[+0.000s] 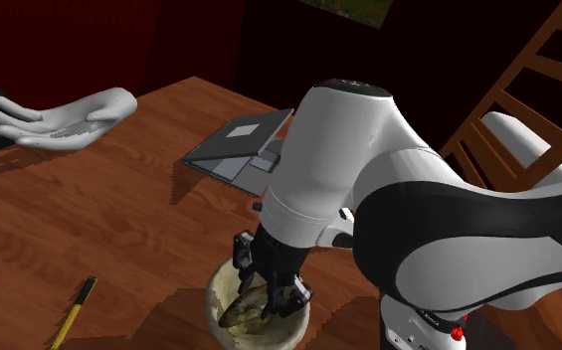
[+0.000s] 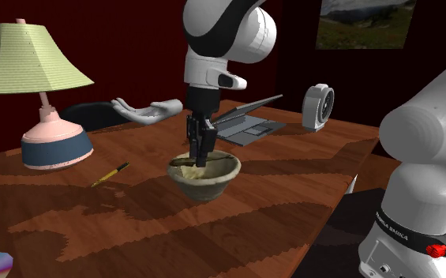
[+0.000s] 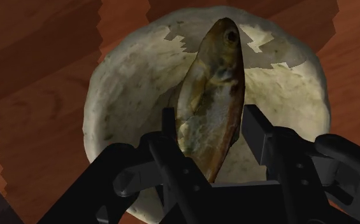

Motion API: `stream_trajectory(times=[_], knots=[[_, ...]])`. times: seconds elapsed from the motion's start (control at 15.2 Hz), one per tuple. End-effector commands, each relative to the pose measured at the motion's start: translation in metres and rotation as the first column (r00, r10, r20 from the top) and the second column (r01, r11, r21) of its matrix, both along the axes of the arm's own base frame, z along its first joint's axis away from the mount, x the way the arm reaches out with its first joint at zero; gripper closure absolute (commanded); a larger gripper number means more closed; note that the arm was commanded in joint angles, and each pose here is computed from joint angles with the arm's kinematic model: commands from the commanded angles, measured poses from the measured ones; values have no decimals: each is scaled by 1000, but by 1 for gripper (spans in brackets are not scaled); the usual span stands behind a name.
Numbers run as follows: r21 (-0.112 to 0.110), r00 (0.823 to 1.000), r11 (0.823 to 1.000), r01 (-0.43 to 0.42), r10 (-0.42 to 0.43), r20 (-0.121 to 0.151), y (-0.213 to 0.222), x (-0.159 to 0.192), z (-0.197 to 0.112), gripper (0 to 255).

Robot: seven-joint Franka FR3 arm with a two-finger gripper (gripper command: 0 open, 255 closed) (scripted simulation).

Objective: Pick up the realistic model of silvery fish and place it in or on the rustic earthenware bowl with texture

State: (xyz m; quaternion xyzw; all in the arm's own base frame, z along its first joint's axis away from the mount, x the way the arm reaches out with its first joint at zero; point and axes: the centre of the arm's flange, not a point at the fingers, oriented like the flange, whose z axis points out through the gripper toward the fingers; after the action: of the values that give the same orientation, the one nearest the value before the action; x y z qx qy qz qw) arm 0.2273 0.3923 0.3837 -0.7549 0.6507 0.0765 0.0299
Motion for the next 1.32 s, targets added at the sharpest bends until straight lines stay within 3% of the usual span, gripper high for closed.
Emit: stream_trajectory(times=[0.0,0.33,0.4,0.73,0.99,1.25], knots=[[0,1000,1000,0,0,0,0,-1,-2,255],[0,1000,1000,0,0,0,0,-1,-2,255],[0,1000,1000,0,0,0,0,-1,-2,0],[0,1000,1000,0,0,0,0,-1,-2,0],[0,1000,1000,0,0,0,-7,3,47,0],[0,1000,1000,0,0,0,-7,3,47,0]])
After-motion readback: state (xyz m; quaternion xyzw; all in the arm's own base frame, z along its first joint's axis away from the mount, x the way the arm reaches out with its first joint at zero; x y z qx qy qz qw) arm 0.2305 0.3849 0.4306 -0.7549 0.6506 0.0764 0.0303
